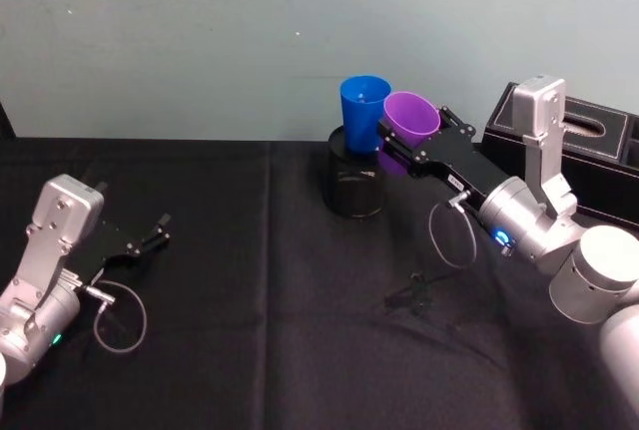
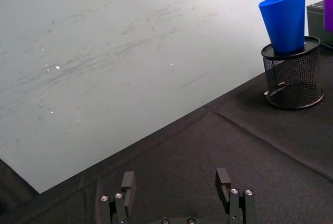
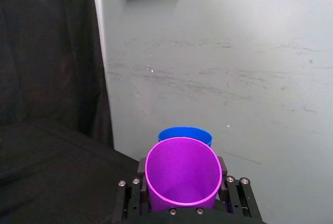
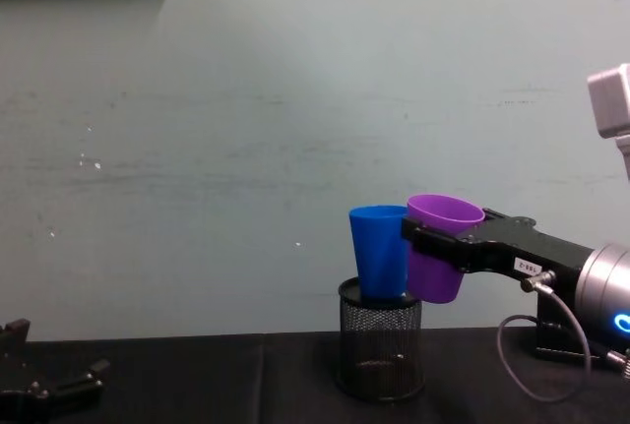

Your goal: Pick up one cup with a gripper and tap it against the other cup.

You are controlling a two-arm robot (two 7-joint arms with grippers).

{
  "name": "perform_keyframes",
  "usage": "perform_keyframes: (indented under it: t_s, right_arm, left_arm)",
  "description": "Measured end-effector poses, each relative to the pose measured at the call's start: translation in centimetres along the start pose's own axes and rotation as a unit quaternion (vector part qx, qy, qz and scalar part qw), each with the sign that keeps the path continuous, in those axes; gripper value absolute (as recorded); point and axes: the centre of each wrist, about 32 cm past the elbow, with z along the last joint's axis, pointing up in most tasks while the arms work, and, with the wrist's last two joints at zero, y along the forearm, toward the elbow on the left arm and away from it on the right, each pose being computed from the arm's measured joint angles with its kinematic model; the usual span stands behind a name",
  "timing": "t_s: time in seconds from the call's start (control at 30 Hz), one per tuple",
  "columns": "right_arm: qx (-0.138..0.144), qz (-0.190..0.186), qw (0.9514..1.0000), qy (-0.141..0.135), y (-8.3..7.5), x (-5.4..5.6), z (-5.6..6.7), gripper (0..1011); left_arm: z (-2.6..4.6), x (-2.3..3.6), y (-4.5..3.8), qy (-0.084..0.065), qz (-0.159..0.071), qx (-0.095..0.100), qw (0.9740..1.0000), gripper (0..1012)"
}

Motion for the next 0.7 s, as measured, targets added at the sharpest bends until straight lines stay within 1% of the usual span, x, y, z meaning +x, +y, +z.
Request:
perform_keyframes:
  t_s: [0.53,0.7]
  right_arm:
    - [0.004,0.009,0.9999,0.003,1.3,0.3,0.2,734]
    - [0.004,0.010,0.9999,0.010,1.5,0.5,0.0,734]
  left_arm:
    - [0.00,0.00,0.00,0.000,0.000,0.000,1.0000,1011]
    - [0.00,0.00,0.00,0.000,0.000,0.000,1.0000,1012]
